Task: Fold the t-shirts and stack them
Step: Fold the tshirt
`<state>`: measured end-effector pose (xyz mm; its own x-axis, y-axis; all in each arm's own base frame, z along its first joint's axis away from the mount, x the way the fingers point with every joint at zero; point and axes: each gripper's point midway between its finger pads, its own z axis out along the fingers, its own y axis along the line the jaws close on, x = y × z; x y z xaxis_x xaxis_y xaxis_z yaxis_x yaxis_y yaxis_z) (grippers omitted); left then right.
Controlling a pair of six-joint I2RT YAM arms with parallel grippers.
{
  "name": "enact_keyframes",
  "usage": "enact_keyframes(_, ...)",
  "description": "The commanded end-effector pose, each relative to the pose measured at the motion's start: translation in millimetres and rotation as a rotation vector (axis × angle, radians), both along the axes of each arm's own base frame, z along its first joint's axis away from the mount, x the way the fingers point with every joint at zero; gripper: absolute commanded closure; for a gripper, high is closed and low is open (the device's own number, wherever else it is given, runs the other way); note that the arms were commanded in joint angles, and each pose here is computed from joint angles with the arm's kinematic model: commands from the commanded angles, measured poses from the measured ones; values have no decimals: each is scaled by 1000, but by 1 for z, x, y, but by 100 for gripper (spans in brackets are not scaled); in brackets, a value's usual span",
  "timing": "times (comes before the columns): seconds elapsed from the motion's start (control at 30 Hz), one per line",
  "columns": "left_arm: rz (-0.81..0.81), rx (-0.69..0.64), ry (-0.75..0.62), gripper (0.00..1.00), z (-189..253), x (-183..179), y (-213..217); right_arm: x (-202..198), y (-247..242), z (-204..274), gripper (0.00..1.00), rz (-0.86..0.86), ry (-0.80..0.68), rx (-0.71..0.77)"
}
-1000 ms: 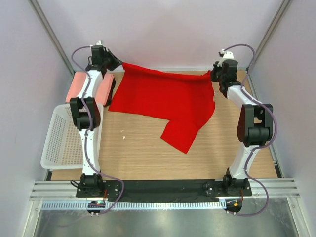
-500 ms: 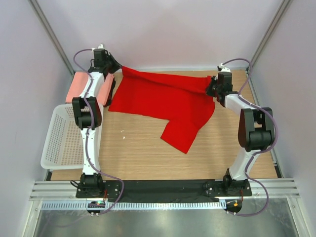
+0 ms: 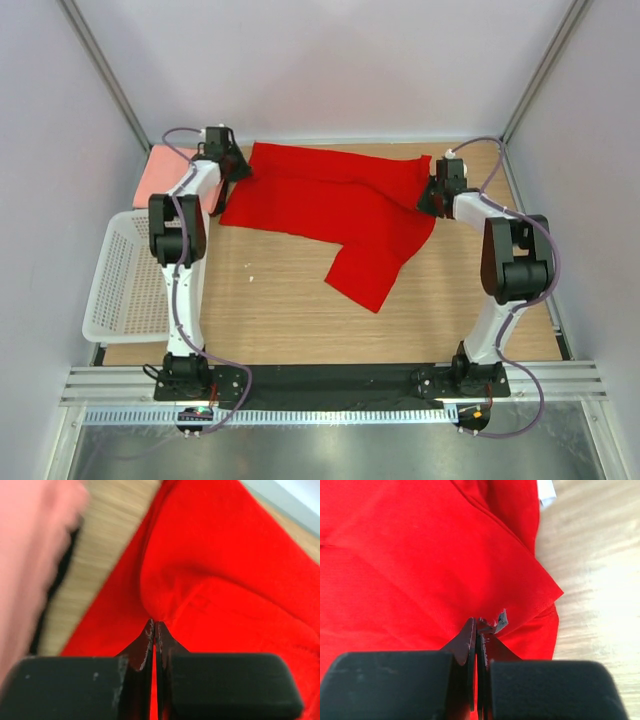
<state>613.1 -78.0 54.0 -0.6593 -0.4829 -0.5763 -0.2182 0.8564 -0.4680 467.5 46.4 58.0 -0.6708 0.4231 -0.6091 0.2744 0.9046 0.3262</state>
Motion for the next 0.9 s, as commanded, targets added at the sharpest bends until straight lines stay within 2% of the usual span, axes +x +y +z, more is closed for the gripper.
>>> enact_keyframes(0.0,-25,58,-84,100,51,-9,-20,-8,-7,-14,99,-68,96,-13)
enact_keyframes(0.2,7,39,53,100,10,-39,-22,-19,-17,-35,99,-99,196,-70)
enact_keyframes(0.3,16,46,114,100,1,-54,-25,-33,-35,-44,99,-144,282,-162)
enact_keyframes(0.43,69,150,198,100,-11,-92,-22,-43,-52,-48,99,-166,342,-238)
enact_keyframes(0.53,96,182,224,100,-14,-112,-26,-50,-67,-47,99,-193,364,-282)
enact_keyframes(0.67,128,154,301,100,-19,-138,-27,-63,-85,-38,99,-225,379,-336)
enact_keyframes(0.77,138,144,304,100,-12,-155,-34,-76,-119,-26,99,-300,383,-368)
enact_keyframes(0.87,106,130,283,100,1,-164,-50,-79,-124,-13,99,-304,366,-378)
